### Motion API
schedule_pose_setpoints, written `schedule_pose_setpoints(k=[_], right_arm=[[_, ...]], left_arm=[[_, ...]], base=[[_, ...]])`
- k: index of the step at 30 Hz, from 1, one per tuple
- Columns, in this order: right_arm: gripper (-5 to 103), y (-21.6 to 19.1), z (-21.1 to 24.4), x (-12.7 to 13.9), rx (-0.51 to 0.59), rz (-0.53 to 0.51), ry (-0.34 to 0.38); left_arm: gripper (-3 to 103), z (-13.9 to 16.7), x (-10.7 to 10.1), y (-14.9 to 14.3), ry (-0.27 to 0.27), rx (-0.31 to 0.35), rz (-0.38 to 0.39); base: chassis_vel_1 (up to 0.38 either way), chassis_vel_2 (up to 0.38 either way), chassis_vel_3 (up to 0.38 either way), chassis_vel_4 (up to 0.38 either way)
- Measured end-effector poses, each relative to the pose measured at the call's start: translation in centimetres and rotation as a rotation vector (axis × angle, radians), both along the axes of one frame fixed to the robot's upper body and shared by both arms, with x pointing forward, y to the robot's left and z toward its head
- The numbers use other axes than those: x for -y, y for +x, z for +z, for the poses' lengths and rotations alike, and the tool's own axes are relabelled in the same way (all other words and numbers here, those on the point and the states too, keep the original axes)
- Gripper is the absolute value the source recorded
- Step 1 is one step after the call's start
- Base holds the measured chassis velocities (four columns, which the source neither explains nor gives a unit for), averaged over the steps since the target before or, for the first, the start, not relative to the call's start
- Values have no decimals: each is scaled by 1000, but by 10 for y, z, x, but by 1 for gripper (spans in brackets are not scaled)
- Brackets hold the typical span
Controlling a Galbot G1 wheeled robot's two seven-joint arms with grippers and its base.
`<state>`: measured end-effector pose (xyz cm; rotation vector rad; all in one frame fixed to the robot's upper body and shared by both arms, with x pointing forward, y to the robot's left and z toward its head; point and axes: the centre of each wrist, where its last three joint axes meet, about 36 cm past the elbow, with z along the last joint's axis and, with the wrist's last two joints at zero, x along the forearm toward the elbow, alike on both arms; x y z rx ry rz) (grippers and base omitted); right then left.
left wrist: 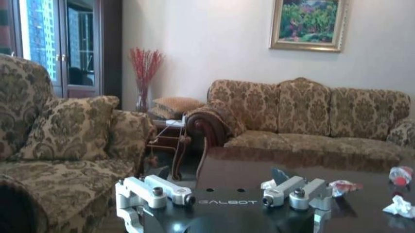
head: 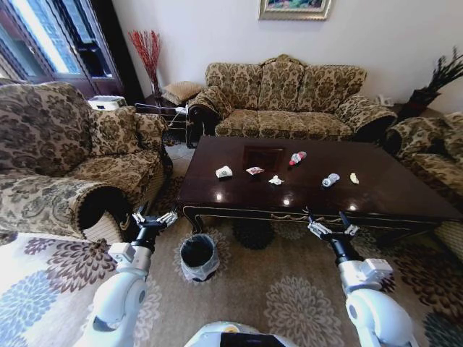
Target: Move to the front of the table and place the trash on the table into the trash bin.
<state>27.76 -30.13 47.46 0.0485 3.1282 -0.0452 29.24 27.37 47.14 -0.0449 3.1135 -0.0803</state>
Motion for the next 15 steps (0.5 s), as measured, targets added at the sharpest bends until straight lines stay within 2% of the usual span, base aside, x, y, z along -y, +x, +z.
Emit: schedule_pose_setpoints(k=[7, 9, 10, 12, 13, 15], right_arm=[[100, 0, -6, 2, -17, -6, 4], [100, 0, -14, 4, -34, -12, 8], [100, 0, -14, 4, -34, -12, 8], [100, -1, -18, 5, -42, -15, 9], [100, -1, -18, 5, -42, -15, 9], [100, -2, -18, 5, -44, -13, 6]], left_arm=[[100, -14, -2, 4, -15, -32, -5], [100, -35, -4, 10, -19, -79, -3], [100, -35, -4, 10, -19, -79, -3], [100, -61, -6, 15, -12, -136, -4], [100, -61, -6, 15, -12, -136, -4], [100, -92, -7, 22, -14, -206, -5]], base=[[0, 0, 0, 0], [0, 0, 0, 0], [0, 0, 0, 0], [0, 0, 0, 0], [0, 0, 0, 0], [0, 0, 0, 0]])
